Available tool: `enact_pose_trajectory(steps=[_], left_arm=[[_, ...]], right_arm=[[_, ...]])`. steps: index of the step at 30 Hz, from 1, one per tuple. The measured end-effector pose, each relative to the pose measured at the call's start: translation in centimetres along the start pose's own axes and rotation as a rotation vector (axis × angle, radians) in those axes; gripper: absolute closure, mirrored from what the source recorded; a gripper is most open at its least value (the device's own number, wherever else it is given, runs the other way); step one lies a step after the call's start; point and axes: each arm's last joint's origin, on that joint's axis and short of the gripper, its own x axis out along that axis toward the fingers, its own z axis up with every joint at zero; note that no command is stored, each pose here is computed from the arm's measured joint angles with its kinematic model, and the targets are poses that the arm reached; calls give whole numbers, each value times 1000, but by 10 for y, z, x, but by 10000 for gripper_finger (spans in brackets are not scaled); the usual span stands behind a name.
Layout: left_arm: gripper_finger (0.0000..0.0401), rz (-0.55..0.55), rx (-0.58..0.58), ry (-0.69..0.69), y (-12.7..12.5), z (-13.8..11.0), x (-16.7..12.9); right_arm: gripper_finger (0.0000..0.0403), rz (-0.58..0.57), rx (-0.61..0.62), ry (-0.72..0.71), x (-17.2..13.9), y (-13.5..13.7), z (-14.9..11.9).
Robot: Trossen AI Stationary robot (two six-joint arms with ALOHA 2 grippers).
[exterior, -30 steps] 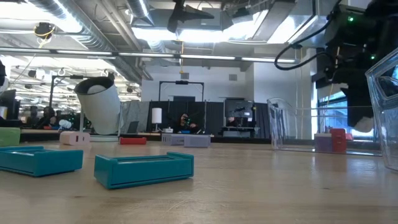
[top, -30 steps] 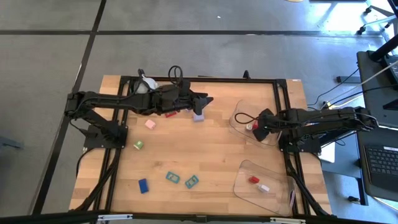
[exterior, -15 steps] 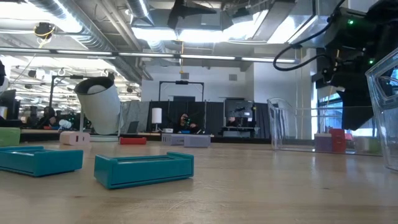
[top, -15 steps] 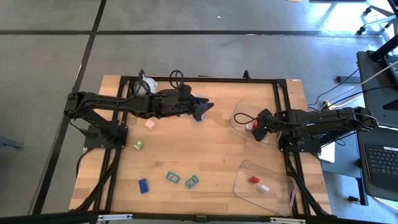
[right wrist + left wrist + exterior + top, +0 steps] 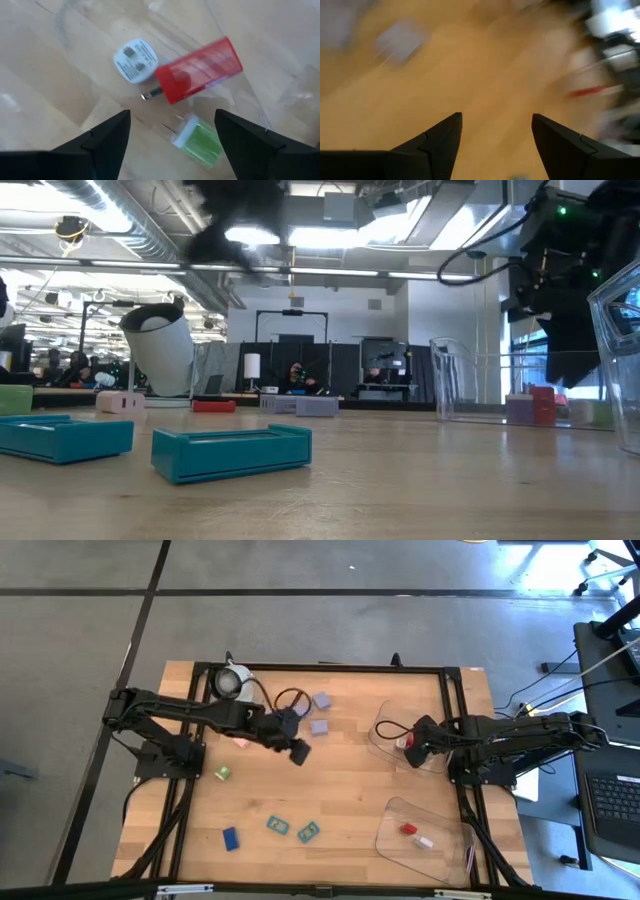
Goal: Pick & Place Office items
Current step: Put the green charger adapter into the top transparent bin
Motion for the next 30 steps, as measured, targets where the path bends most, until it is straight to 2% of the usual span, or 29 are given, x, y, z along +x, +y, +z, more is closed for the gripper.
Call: enact_pose_trajectory(steps=[7,11,16,19,24,27,30], left_arm=[[163,418,-115,265,33,-33,-13],[153,573,-138,418,48,-50,-19],[134,647,-106,550,65,-72,-9],[129,713,-40,559,80,-85,-1],[133,816,-35,608,103,-104,6],[133,813,-37,614,113,-111,14],[134,747,-37,643,119,-118,24]], right_arm=[[112,76,8,-69,-24,12,17],[109,114,20,-126,-41,18,28],[109,115,44,-225,-59,22,40],[109,114,57,-268,-67,23,45],[109,132,69,-300,-75,25,49],[109,144,83,-309,-76,26,51],[109,151,102,-311,-76,27,51]])
